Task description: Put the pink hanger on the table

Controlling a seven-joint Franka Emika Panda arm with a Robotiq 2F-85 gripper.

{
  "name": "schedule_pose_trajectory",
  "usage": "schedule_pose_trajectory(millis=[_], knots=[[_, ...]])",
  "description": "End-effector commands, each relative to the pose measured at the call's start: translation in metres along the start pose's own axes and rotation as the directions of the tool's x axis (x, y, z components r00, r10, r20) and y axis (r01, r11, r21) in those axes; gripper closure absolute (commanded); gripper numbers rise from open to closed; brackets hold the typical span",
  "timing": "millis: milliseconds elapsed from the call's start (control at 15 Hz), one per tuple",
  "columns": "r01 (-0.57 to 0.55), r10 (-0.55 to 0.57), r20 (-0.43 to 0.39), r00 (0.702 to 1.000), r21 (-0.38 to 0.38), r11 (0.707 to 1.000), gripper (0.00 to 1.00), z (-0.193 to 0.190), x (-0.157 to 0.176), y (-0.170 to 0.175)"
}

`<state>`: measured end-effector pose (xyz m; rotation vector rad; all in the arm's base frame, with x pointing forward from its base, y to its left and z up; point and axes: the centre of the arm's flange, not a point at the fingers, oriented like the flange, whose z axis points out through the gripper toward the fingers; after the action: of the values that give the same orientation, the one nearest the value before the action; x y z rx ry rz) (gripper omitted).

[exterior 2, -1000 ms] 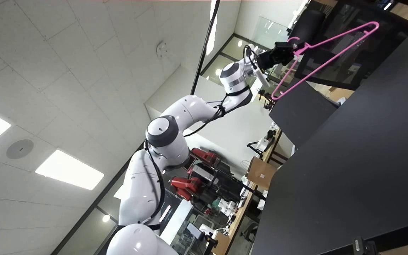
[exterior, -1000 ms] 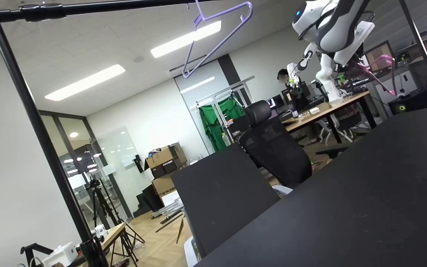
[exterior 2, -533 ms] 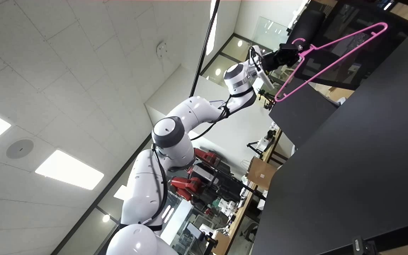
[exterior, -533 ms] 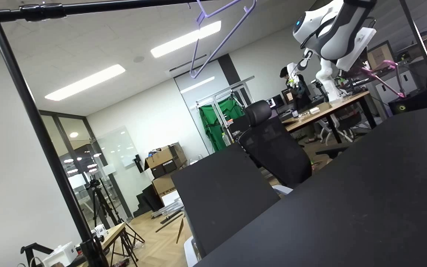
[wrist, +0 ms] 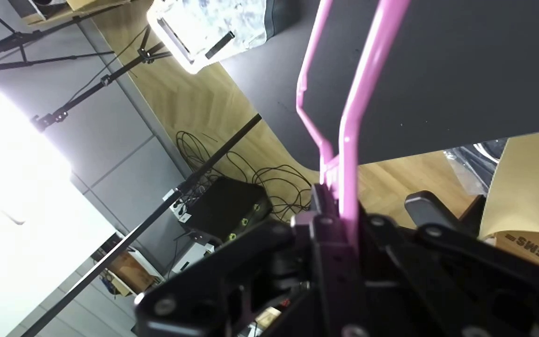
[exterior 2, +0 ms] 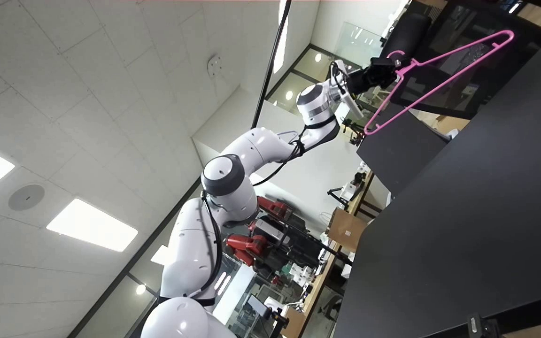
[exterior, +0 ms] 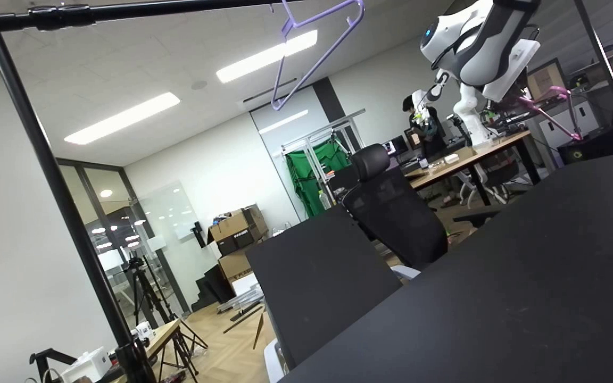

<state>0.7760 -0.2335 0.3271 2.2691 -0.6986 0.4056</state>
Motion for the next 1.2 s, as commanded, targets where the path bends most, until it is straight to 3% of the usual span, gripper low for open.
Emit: schedule_pose_trajectory(millis=[0, 733, 1133], knots=[[-0.03, 0.03, -0.02, 0.999, -0.017, 0.999, 0.98, 0.008, -0.005, -0.006], [-0.22, 0.202, -0.175, 0.964, -0.095, 0.971, 0.98, 0.119, -0.075, -0.08], [-0.256, 0.22, -0.206, 0.954, -0.169, 0.952, 0.98, 0.139, -0.097, -0.095]])
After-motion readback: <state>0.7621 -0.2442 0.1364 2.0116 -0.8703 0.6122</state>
